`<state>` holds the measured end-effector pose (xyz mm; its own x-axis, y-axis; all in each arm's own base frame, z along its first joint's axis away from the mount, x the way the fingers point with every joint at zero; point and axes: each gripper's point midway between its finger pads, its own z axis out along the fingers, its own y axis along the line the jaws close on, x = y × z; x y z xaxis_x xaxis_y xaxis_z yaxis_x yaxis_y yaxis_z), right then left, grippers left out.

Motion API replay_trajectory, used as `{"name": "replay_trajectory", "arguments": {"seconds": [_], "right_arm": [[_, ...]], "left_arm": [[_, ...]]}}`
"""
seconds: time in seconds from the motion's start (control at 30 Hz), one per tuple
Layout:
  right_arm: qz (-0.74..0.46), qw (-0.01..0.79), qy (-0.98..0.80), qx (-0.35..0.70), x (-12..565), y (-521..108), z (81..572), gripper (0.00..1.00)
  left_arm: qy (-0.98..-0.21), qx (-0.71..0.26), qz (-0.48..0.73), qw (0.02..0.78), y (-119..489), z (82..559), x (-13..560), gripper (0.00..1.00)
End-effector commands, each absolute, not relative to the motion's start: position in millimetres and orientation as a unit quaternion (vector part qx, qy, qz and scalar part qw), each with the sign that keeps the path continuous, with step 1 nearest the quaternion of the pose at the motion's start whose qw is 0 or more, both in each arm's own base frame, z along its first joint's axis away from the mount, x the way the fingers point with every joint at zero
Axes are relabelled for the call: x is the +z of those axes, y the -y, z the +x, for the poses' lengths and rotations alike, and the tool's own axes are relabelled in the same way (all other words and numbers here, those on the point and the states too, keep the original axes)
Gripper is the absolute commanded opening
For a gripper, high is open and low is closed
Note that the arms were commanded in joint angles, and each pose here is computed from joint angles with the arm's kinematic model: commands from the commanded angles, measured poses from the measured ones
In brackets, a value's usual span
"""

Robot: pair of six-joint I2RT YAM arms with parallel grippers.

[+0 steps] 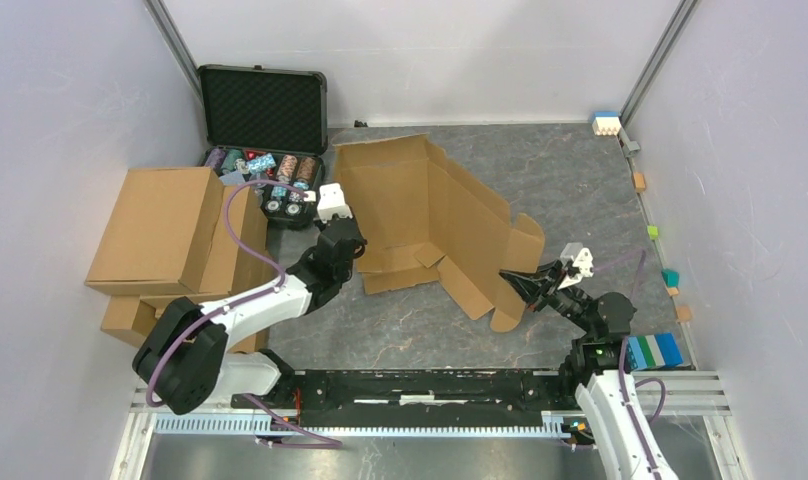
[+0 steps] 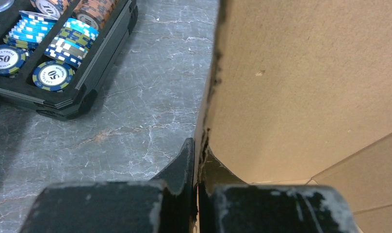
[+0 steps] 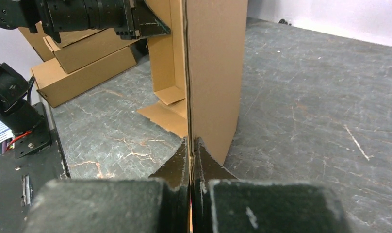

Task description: Fold the paper box

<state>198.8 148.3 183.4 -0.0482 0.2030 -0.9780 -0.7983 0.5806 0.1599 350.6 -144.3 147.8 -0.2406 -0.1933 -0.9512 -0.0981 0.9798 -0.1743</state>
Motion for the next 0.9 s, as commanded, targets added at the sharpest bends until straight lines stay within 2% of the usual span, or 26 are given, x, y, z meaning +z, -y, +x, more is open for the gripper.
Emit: {"name": "replay_trajectory", "arguments": {"seconds": [0.0,0.37,0.87], "right_arm": [[-0.224,0.615,-0.643,0.399,161,-154,200,0.00],[-0.211,0.583,-0.660,0.424,147,-186,195,0.00],[-0.150,0.547,-0.670,0.478,152,-211,194,0.00]], "left_arm": [[-0.722,-0.119,-0.197,0.653,151,366,190,0.02],[-0.708,-0.149,-0.254,0.642,135,346,160,0.02],[-0.736,-0.159,-0.210,0.624,152,344,145,0.02]]}}
